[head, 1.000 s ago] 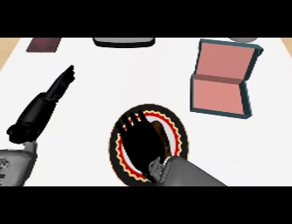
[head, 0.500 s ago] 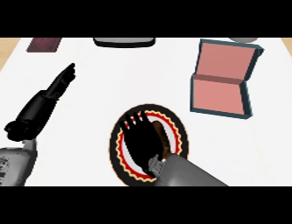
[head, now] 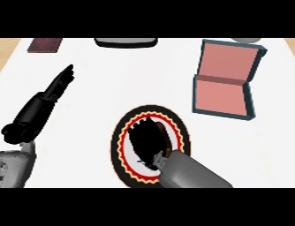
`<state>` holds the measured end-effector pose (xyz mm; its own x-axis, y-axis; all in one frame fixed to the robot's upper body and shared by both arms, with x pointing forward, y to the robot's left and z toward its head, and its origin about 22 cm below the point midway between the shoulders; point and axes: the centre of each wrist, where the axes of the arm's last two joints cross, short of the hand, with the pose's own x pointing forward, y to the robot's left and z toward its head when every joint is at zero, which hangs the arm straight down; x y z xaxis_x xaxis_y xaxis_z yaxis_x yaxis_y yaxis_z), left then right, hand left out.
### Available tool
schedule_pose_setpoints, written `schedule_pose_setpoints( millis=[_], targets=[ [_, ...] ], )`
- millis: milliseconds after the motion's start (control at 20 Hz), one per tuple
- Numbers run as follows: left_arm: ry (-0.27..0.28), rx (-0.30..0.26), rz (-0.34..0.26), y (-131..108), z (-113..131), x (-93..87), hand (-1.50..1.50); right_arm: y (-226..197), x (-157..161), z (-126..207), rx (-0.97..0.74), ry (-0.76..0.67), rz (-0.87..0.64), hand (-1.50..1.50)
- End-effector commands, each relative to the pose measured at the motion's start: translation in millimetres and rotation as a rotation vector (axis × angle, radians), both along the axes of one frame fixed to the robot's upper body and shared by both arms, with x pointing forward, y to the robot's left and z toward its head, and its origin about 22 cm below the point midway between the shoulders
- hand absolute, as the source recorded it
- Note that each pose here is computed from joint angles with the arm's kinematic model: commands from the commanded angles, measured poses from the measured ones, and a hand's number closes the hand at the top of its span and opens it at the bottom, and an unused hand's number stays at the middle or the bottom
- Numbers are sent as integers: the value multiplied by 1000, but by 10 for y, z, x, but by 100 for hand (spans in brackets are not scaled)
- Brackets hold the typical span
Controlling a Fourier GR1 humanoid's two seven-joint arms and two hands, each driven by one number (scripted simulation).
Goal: Pick the tomato from the plate and place it in the cardboard box
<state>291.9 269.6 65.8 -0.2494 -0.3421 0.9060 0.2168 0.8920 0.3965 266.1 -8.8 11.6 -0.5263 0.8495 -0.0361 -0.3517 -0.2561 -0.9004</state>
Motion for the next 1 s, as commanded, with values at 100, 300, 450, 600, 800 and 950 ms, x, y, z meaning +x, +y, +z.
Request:
schedule_pose_setpoints(
  millis=[100, 300, 450, 600, 800, 950],
  targets=[
    [-2, -7, -4, -15, -16, -62, 0, 8, -49, -185, 63, -73, 139, 150],
    [-1, -7, -10, -171, 26, 25, 0, -73, -55, -284, 85, -160, 175, 150],
    [8, 1, -20, -99, 162, -167, 0, -19, 144, -100, 97, -194, 205, 150],
    [-1, -6, -4, 48, -43, -37, 0, -65, -112, -104, 204, -132, 337, 150],
    [7, -9, 18, -2, -3, -53, 0, -336, -353, -81, 363, 28, 561, 150],
    [-16, -2, -4, -1, 16, 30, 0, -432, -404, 56, 453, -61, 609, 150]
  ],
)
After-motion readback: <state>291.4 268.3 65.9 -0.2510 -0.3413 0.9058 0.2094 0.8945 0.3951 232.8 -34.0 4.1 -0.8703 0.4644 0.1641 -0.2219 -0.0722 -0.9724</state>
